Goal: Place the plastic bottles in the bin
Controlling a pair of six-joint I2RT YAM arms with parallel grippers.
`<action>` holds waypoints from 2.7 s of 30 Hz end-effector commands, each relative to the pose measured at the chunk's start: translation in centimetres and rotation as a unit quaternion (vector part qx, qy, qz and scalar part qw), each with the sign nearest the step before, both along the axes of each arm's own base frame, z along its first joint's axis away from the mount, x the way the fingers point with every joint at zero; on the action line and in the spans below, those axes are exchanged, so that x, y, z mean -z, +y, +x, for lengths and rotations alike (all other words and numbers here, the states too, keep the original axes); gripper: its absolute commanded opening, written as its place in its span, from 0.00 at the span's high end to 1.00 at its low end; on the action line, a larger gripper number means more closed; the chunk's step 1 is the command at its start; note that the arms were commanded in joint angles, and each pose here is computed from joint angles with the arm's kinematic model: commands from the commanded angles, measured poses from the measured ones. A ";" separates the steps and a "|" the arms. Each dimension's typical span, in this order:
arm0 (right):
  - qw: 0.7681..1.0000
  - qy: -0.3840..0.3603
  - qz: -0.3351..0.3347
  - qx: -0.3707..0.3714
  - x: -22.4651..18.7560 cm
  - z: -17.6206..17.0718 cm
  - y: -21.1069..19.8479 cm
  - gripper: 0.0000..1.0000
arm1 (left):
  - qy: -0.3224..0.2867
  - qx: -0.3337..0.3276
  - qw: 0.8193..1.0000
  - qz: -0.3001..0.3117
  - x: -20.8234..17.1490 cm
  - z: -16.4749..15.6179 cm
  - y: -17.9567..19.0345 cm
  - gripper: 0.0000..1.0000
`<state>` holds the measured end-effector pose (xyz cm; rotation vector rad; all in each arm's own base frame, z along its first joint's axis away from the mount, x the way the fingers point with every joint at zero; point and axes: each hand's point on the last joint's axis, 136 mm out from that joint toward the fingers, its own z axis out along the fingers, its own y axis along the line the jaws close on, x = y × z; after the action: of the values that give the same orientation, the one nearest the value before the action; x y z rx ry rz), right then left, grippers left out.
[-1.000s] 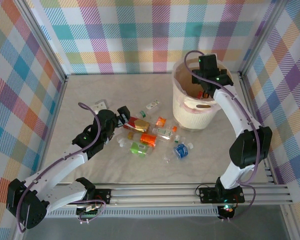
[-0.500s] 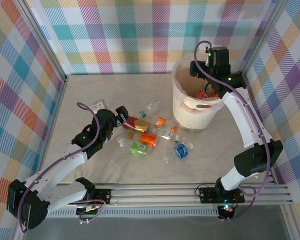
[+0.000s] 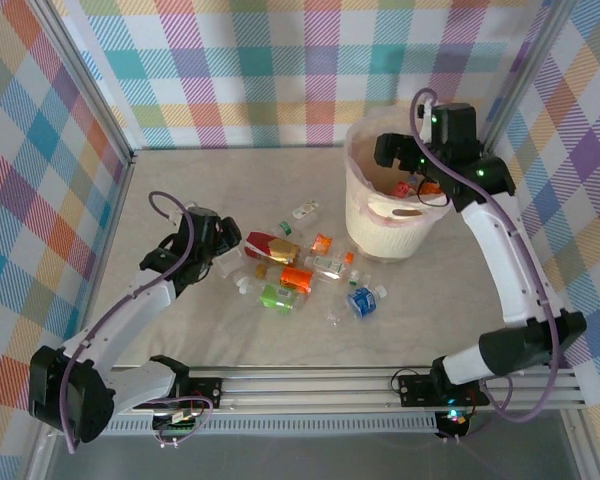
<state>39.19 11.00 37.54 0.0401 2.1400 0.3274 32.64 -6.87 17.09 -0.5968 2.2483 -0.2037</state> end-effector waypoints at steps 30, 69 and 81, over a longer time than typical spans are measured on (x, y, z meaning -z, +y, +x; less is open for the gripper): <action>0.999 0.021 0.029 0.003 2.3 -2.6 -0.1 0.00 | 0.144 0.030 0.987 -0.061 9.6 2.3 -2.0 0.00; 0.998 0.041 0.053 -0.013 3.6 -2.0 1.1 0.00 | 0.200 -0.010 0.979 -0.033 14.8 0.2 1.2 0.09; 0.997 0.040 0.059 -0.024 3.5 -1.9 1.6 0.00 | 0.134 -0.016 0.991 0.010 8.3 0.7 2.9 0.28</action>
<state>36.92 11.86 33.52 0.0838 2.2230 0.4463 32.93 -5.46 5.84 -0.6974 2.5590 -0.1422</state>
